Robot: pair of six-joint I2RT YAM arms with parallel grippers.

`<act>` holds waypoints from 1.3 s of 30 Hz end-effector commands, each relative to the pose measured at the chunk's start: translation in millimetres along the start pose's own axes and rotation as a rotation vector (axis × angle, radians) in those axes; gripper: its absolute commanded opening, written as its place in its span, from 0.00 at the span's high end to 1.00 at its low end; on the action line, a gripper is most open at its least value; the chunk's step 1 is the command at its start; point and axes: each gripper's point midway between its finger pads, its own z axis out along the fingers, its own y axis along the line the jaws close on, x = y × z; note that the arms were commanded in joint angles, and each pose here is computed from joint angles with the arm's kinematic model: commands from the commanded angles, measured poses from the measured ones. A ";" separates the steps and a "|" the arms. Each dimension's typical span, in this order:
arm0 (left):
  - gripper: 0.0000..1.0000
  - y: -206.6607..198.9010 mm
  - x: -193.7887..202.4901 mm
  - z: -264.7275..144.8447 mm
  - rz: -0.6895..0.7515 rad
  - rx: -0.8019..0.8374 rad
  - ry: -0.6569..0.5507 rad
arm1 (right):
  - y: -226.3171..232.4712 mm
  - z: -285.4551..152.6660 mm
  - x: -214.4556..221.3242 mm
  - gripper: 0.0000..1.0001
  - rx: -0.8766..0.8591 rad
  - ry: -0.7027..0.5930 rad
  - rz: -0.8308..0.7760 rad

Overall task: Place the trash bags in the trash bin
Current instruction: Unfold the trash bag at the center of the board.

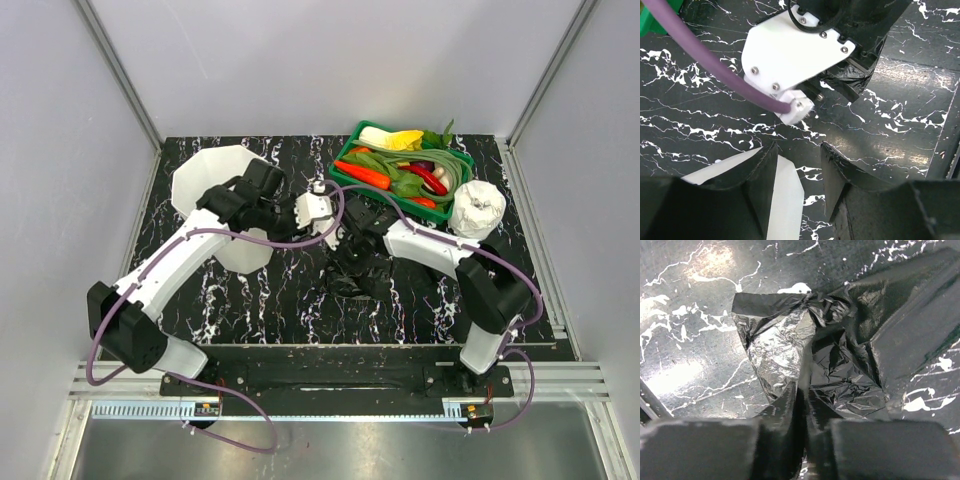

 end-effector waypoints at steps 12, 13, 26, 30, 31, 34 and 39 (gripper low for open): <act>0.54 14.5 -70.7 -37.8 -0.141 0.021 -0.268 | -32.0 -164.9 -61.8 1.00 -0.015 -0.417 0.015; 0.53 16.1 -76.7 -36.9 -0.143 0.028 -0.287 | -26.1 -171.3 -62.0 1.00 -0.034 -0.421 -0.003; 0.39 26.8 -130.9 -36.6 0.121 0.181 -0.429 | 45.1 -217.7 -36.3 1.00 -0.289 -0.386 -0.216; 0.38 -7.5 -130.2 -41.8 0.168 0.373 -0.476 | 56.6 -226.2 -25.2 1.00 -0.307 -0.375 -0.256; 0.37 -16.7 -130.0 -45.2 0.183 0.414 -0.487 | 57.9 -226.1 -20.7 1.00 -0.304 -0.366 -0.265; 0.36 -35.4 -129.8 -46.4 0.196 0.484 -0.482 | 62.1 -228.9 -13.9 1.00 -0.288 -0.376 -0.305; 0.36 -73.7 -127.8 -35.5 0.213 0.569 -0.432 | 63.1 -226.6 -9.1 1.00 -0.277 -0.381 -0.324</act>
